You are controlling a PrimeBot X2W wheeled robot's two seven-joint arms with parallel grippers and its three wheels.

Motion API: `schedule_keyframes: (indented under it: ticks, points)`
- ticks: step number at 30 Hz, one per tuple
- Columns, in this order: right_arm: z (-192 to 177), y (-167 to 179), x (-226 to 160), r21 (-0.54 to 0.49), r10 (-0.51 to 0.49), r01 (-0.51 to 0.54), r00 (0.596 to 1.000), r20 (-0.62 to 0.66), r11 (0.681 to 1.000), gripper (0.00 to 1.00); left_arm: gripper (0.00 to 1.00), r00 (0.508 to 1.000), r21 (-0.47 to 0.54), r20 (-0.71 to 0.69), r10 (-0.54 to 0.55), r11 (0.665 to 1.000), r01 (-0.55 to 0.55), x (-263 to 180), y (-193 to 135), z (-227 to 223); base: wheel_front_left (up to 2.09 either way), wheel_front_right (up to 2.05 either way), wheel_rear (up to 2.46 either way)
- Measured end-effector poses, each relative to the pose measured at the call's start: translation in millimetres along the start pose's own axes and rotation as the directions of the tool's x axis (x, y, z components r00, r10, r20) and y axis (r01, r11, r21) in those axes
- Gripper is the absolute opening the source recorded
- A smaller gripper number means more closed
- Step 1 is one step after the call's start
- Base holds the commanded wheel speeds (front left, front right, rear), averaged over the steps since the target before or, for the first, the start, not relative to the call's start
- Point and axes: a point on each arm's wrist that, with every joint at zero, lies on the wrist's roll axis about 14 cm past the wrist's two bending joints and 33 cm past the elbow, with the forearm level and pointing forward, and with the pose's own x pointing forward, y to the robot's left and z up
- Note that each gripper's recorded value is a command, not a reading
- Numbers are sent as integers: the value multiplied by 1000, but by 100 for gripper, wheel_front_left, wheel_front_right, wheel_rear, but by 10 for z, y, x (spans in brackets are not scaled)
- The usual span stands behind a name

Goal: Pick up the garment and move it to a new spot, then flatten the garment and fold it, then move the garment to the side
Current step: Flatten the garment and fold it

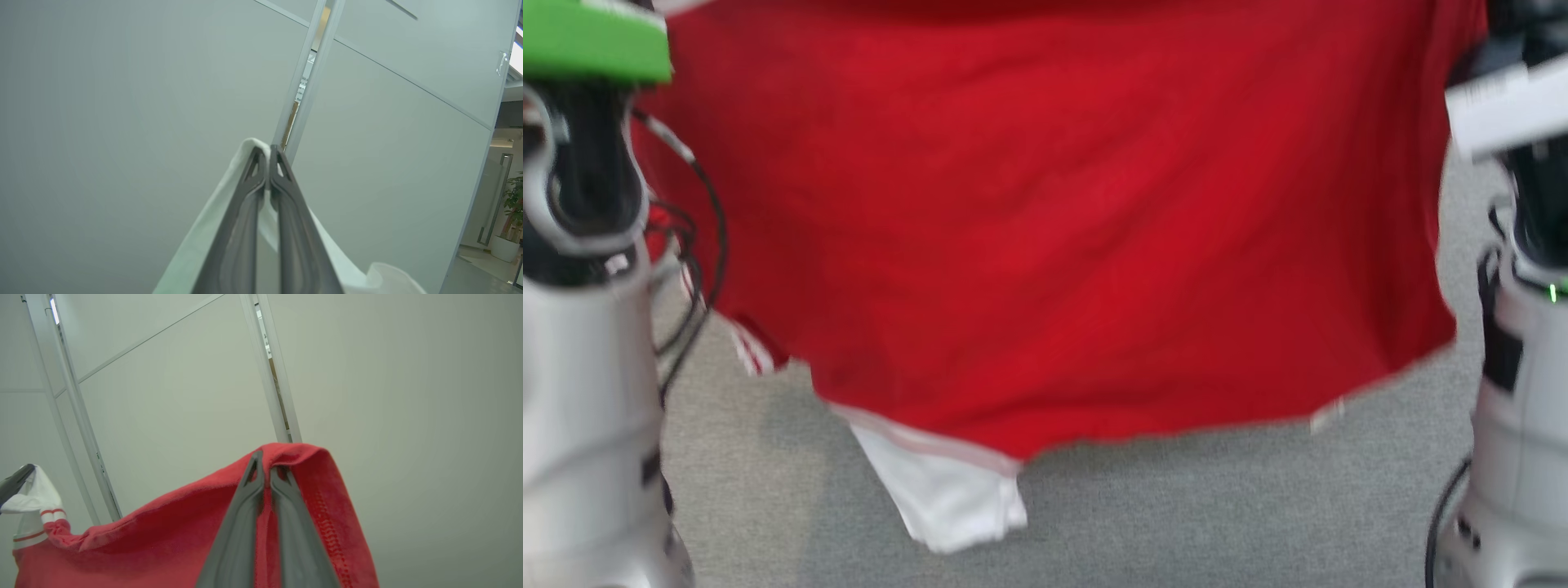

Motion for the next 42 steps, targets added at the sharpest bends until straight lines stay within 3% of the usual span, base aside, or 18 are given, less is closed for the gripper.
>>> schedule_keyframes:
  ticks: [5,9,18,24,30,36,42]
  points:
    - [-136,-190,749,-27,-10,12,999,47,1000,0,0,999,75,-47,-2,997,6,644,226,-317,0,0,0]
    - [-233,-471,1240,-41,-53,58,992,116,997,0,0,1000,141,12,26,990,-28,1136,462,-406,0,0,0]
    - [-1035,-1131,1557,-91,-155,163,984,88,982,0,0,993,82,29,117,989,-119,1517,926,-1133,0,0,0]
    - [-1979,-1435,1305,-24,-235,234,968,-90,972,0,0,983,56,-109,150,988,-145,1292,1211,-1921,0,0,0]
    - [-2893,-1614,643,-11,-300,312,902,-311,950,0,0,913,61,-341,224,974,-217,501,1560,-2773,0,0,0]
    - [-3268,-1540,57,17,-323,370,830,-455,929,0,0,860,109,-435,268,963,-245,-166,1702,-2939,0,0,0]
    - [-3315,-1279,-365,-4,-268,324,773,-575,946,0,0,778,153,-523,348,936,-316,-979,1864,-2918,0,0,0]
